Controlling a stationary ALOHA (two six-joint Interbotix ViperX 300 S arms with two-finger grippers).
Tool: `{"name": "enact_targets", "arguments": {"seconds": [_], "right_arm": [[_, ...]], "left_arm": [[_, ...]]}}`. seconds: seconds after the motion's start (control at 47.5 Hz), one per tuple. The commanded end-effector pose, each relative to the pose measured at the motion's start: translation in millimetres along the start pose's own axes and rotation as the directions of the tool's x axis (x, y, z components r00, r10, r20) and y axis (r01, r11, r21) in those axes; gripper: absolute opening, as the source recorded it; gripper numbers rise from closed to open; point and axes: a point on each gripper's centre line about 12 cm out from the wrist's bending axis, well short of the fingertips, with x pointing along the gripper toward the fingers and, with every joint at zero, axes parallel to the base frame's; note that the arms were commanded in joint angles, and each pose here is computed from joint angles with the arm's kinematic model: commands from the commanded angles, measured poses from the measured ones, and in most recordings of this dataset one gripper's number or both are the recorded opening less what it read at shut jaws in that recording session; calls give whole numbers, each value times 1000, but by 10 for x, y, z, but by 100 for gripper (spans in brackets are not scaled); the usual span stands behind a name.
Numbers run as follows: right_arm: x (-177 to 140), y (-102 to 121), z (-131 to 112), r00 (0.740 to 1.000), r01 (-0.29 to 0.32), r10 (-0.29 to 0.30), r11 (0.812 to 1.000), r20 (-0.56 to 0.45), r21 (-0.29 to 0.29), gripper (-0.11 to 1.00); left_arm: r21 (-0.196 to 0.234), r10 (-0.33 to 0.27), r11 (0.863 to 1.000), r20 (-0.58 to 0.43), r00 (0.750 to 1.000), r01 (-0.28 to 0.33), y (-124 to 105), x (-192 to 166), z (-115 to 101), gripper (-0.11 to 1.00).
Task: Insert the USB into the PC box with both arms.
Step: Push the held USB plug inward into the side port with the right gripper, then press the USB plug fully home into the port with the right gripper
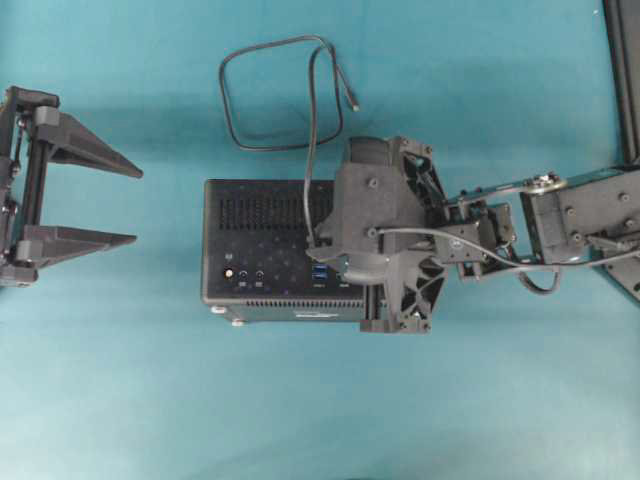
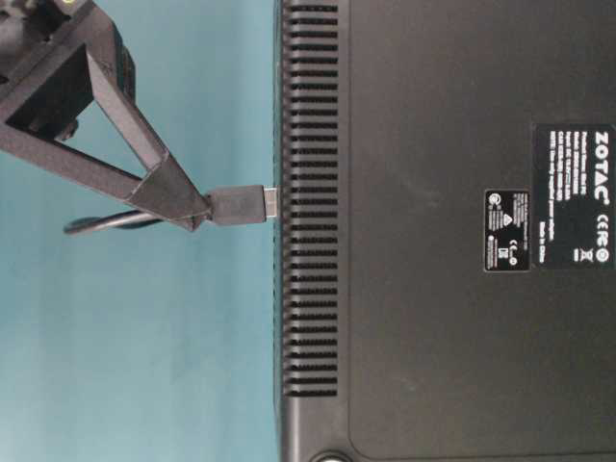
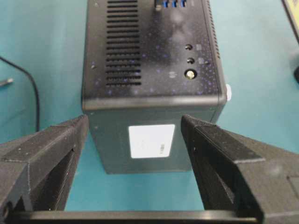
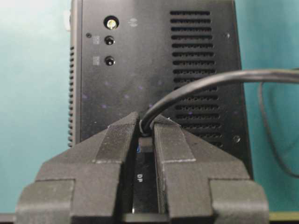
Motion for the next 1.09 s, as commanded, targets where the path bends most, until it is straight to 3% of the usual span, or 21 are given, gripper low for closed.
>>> {"name": "enact_targets", "arguments": {"seconds": [0.0,0.442,0.758,1.074], "right_arm": [[-41,97,-12,1000,-24,24,1000,0,19,10],[39,-119,-68,999,30,-29,999,-18,31,10],[19,97,-63,999,-39,39,998,5,39,10],[49,-133,-53,1000,22,-22,999,-2,44,10]], "left_arm": [[5,0,1000,26,1000,0,-1,-21,74,85],[6,0,1000,32,999,0,0,-28,99,85],[6,0,1000,28,1000,0,-1,-23,80,85],[6,0,1000,29,1000,0,0,-25,86,85]]}}
